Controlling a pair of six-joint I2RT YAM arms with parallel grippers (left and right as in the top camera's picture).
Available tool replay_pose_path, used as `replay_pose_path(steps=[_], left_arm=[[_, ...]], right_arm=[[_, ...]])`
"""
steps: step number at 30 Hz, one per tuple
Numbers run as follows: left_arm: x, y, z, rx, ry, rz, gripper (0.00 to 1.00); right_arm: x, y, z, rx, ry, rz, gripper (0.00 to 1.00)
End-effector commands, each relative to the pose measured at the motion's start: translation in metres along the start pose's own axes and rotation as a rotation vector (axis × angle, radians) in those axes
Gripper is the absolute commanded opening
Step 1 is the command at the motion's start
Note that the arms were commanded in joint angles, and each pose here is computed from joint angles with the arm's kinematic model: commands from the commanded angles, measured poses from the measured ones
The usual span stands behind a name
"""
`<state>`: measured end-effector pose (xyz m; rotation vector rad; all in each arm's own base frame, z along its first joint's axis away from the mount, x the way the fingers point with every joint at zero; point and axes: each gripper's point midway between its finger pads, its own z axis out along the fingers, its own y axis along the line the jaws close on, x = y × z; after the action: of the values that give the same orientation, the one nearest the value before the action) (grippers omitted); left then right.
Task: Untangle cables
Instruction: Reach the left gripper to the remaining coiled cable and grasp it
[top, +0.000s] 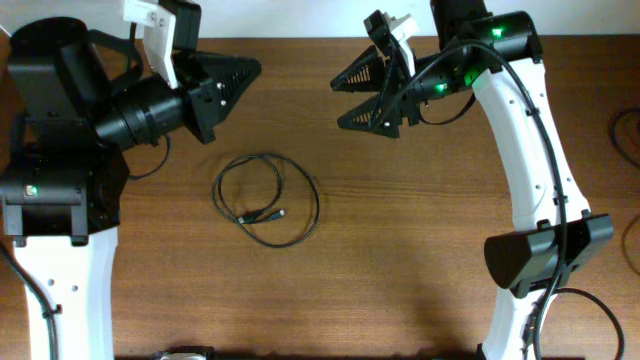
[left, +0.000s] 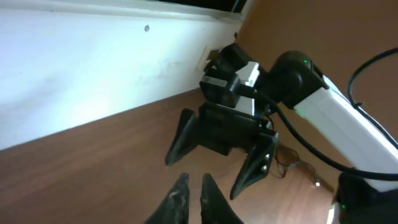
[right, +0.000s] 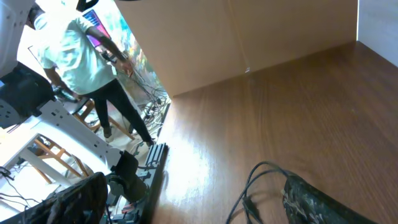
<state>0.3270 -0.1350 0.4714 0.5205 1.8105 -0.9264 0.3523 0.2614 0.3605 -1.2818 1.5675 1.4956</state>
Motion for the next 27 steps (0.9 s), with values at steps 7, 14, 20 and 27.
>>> replay_pose_path(steps=[7, 14, 20, 27], left_arm=[[0.081, 0.067, -0.012, -0.548, 0.33, 0.013, 0.53], [0.191, 0.111, 0.053, -0.742, 0.443, -0.051, 0.56], [0.198, 0.13, 0.037, -0.939, 0.317, -0.322, 0.69], [0.273, 0.143, 0.029, -1.013, 0.604, -0.361, 0.77]], right_arm=[[0.06, -0.097, -0.06, 0.724, 0.289, 0.508, 0.9], [0.039, -0.086, -0.119, 0.794, 0.146, 0.553, 0.91], [0.049, -0.091, -0.146, 0.974, 0.001, 0.928, 0.91], [0.052, -0.09, -0.15, 0.973, 0.07, 0.819, 0.91]])
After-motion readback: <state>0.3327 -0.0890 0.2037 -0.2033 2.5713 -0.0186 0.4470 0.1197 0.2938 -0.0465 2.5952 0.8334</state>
